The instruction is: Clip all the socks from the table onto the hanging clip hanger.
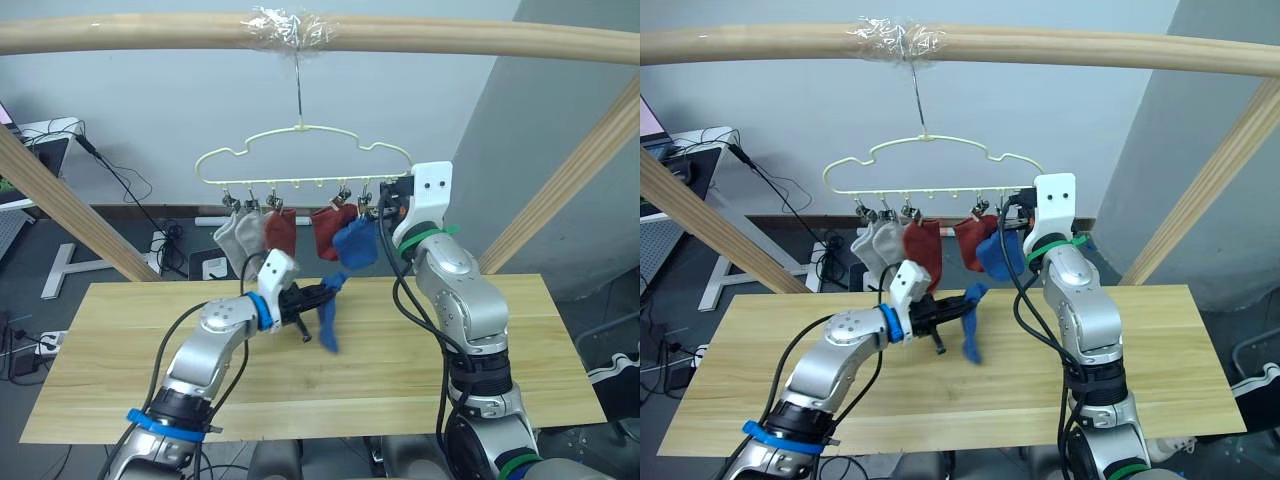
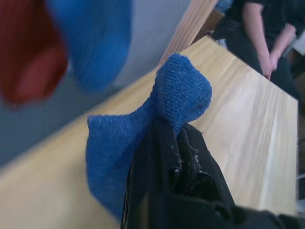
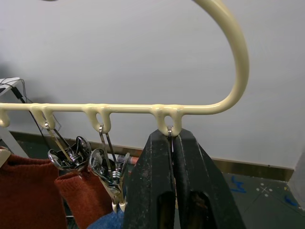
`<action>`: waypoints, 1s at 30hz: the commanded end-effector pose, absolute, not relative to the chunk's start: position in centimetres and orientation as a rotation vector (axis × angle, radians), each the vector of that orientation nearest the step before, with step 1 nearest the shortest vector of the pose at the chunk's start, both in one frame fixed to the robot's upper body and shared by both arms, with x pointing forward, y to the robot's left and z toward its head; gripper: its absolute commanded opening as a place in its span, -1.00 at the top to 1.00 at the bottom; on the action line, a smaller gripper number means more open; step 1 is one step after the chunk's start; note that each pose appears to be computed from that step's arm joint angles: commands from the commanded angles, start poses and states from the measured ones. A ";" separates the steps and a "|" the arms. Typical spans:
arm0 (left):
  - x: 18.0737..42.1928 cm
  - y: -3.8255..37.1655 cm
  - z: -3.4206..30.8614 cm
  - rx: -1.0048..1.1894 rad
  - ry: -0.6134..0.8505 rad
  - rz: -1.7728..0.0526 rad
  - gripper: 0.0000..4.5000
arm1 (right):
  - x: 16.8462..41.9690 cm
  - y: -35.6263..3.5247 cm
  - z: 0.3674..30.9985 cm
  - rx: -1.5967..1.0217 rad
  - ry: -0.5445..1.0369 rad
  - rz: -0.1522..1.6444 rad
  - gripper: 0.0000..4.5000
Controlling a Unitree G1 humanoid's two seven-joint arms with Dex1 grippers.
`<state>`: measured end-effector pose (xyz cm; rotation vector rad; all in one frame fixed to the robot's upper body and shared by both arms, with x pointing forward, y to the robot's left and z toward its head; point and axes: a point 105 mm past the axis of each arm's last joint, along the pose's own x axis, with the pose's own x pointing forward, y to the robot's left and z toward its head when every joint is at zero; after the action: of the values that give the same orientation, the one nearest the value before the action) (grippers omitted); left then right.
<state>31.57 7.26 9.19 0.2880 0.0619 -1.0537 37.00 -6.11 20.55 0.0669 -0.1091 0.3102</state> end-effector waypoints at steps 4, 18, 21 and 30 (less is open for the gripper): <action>32.5 2.7 11.8 0.356 -0.207 -1.069 0.98 | 36.4 -5.5 22.6 0.074 -0.178 0.336 1.00; 38.0 1.9 13.6 0.445 -0.361 -0.713 0.98 | 36.3 -5.6 22.5 0.097 -0.169 0.330 1.00; 38.0 1.7 13.6 0.462 -0.372 -0.710 0.98 | 36.2 -5.6 22.5 0.096 -0.170 0.328 1.00; 36.9 1.0 13.5 0.476 -0.414 -0.735 0.98 | 36.4 -5.9 22.4 0.111 -0.163 0.312 1.00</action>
<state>37.46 1.71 11.86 0.4801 -0.3342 -0.7301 36.94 -5.99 20.51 0.0889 -0.0954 0.2996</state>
